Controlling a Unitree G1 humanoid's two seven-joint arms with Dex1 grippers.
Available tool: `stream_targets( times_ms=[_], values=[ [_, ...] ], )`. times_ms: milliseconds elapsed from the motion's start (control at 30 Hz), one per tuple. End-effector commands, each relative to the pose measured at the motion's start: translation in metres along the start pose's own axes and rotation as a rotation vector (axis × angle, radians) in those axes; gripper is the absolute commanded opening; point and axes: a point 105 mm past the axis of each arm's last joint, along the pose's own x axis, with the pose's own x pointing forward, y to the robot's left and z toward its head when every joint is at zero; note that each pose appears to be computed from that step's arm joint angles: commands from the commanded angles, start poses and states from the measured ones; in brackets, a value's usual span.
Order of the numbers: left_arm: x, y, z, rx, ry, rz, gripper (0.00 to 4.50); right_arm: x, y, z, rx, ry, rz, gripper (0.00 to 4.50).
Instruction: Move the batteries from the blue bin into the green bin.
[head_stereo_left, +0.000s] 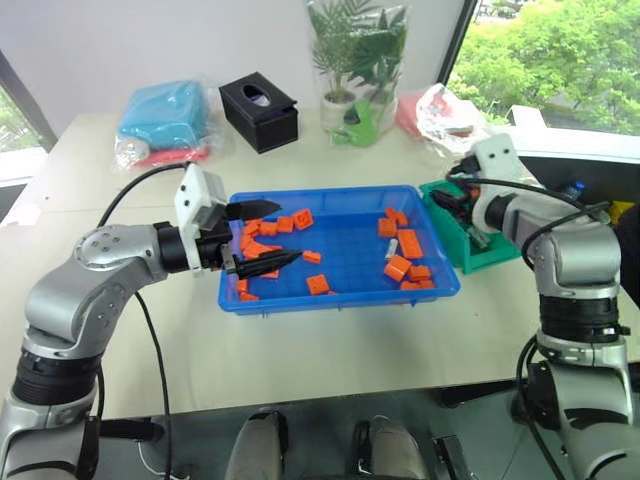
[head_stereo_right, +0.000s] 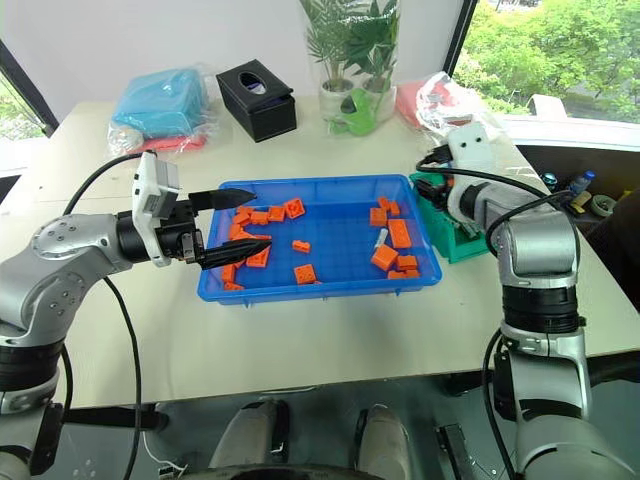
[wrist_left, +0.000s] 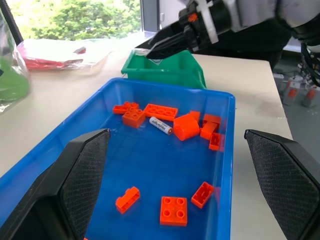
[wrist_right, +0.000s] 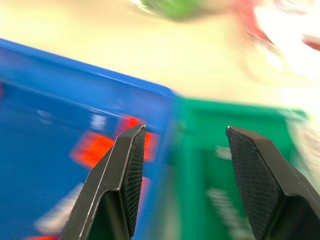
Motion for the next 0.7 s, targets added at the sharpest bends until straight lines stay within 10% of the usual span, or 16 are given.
stream_targets(
  times_ms=[33,700],
  values=[
    [-0.004,-0.002,0.008,0.037,-0.006,0.003,4.50,-0.001,0.029,-0.012,0.089,0.061,0.063,2.59],
    [-0.002,-0.018,0.004,0.021,-0.019,0.022,4.50,0.021,0.051,-0.057,0.310,0.341,0.109,2.59]
  ],
)
